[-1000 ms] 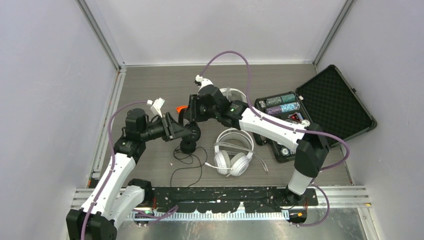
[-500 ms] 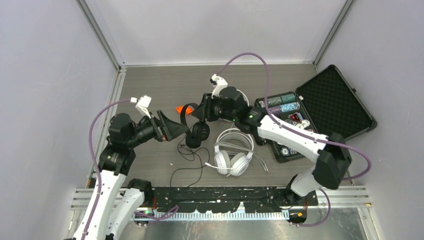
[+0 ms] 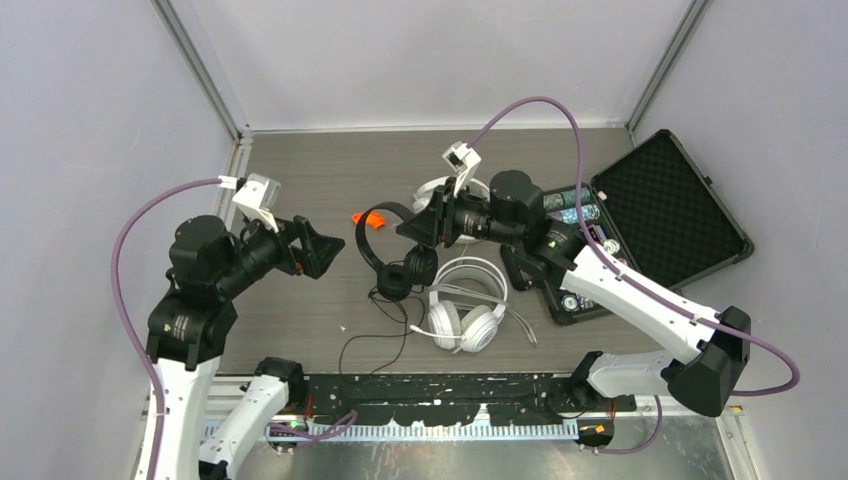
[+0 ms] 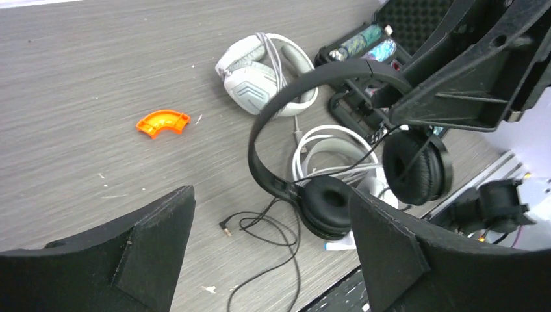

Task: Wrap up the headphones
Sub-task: Pick up the headphones from the corner of the board.

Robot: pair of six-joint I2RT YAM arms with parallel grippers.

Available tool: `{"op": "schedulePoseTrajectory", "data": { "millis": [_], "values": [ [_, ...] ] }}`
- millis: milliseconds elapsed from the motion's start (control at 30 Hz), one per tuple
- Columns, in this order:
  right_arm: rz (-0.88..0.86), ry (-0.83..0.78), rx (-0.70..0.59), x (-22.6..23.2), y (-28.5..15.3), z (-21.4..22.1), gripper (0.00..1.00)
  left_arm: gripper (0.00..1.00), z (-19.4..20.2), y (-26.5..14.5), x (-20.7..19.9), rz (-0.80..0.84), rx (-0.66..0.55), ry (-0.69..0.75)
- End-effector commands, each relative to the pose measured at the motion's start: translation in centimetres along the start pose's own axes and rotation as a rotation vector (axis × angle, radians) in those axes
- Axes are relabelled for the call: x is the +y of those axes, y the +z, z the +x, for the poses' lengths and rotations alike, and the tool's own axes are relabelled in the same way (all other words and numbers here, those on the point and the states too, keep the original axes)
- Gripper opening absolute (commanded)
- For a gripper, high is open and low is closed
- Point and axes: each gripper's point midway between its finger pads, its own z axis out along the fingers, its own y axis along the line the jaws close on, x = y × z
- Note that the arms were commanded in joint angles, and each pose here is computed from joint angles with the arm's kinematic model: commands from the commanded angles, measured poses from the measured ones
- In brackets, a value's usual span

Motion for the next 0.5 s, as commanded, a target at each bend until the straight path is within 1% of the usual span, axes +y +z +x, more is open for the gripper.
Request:
{"op": "schedulePoseTrajectory", "data": {
  "millis": [0,67,200,333,467],
  "values": [
    [-0.147,0.027,0.021,3.9,-1.1,-1.3,0.17,0.89,-0.5,0.4,0.1,0.023,0.050,0.121],
    [-0.177,0.051,0.038,4.6,-1.2,-1.2,0.17,0.89,-1.1,0.5,-0.3,0.050,0.047,0.146],
    [-0.202,0.123,0.081,5.3,-1.1,-0.9,0.17,0.84,-2.1,0.6,-1.6,0.141,0.006,0.232],
    [-0.272,0.222,0.078,7.0,-1.4,-1.5,0.17,0.78,-2.4,1.2,-1.5,0.158,-0.030,0.309],
    [-0.338,0.274,0.062,8.5,-1.9,-2.5,0.17,0.75,-2.1,1.5,-2.5,0.242,-0.021,0.353]
  ]
}}
